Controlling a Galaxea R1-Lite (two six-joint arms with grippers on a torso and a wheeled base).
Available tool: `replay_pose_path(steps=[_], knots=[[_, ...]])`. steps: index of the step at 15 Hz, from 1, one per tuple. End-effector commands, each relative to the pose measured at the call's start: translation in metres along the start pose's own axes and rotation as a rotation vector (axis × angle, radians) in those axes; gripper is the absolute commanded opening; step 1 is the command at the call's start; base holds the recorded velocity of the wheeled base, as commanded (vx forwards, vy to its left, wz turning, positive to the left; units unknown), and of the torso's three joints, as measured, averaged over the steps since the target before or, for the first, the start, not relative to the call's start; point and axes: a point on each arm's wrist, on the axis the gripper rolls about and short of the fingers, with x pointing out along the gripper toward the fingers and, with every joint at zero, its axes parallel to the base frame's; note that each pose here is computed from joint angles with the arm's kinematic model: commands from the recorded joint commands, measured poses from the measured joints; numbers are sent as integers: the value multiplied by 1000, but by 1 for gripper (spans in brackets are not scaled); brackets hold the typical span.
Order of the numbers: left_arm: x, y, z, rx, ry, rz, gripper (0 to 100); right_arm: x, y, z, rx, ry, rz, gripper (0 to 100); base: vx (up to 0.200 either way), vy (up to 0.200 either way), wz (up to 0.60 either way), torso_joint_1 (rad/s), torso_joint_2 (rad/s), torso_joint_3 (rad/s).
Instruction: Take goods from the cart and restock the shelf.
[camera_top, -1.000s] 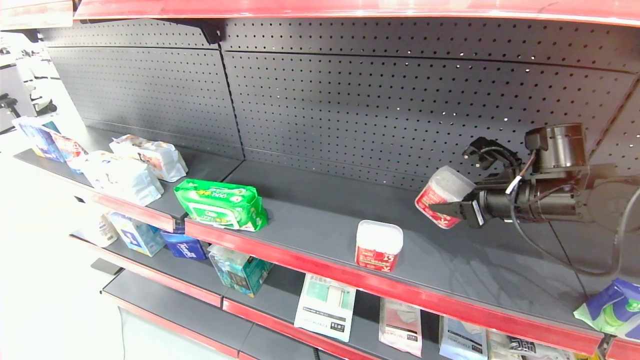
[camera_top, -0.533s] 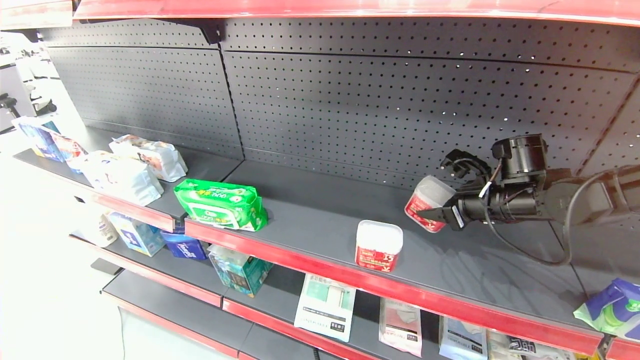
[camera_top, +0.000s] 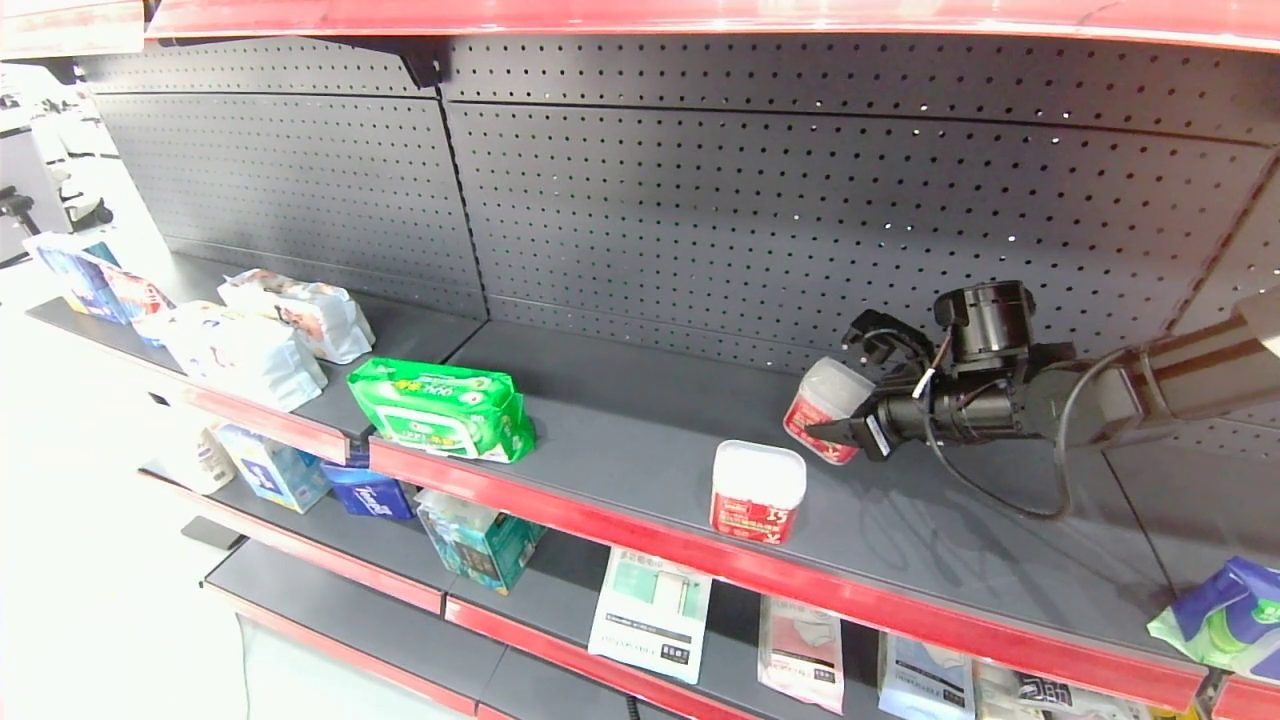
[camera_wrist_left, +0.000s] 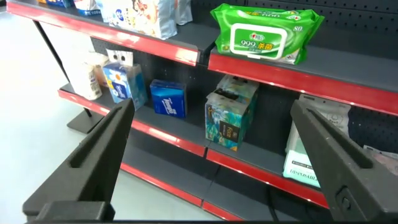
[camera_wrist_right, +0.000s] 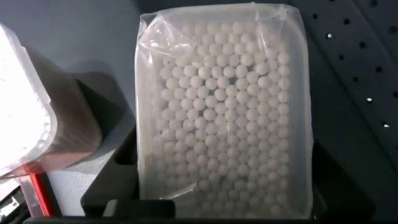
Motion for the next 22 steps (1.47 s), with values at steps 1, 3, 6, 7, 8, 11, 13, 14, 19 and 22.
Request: replay_pose_path(steps=[1, 3, 6, 7, 8, 11, 13, 14, 19, 22], knots=[[0, 0, 0, 0, -2, -1, 100, 10, 8, -3, -4, 19, 25, 0, 0, 0, 0, 0, 0, 0], [0, 0, 0, 0, -2, -1, 100, 17, 8, -4, -8, 21, 21, 0, 0, 0, 0, 0, 0, 0], [0, 0, 0, 0, 0, 1, 100, 19, 10, -6, -8, 27, 25, 100, 0, 0, 0, 0, 0, 0], [0, 0, 0, 0, 0, 1, 100, 20, 10, -7, -6, 33, 28, 100, 0, 0, 0, 0, 0, 0], [0, 0, 0, 0, 0, 1, 100, 20, 10, -7, -5, 33, 28, 100, 0, 0, 0, 0, 0, 0], [0, 0, 0, 0, 0, -1, 100, 14, 9, -5, -5, 23, 16, 100, 0, 0, 0, 0, 0, 0], [0, 0, 0, 0, 0, -1, 100, 5, 8, -6, 7, 33, -11, 100, 0, 0, 0, 0, 0, 0], [0, 0, 0, 0, 0, 1, 100, 2, 8, -7, 11, 36, -12, 100, 0, 0, 0, 0, 0, 0], [0, 0, 0, 0, 0, -1, 100, -3, 6, -15, 56, 80, -70, 100, 0, 0, 0, 0, 0, 0], [0, 0, 0, 0, 0, 1, 100, -4, 5, -15, 59, 86, -90, 100, 0, 0, 0, 0, 0, 0]])
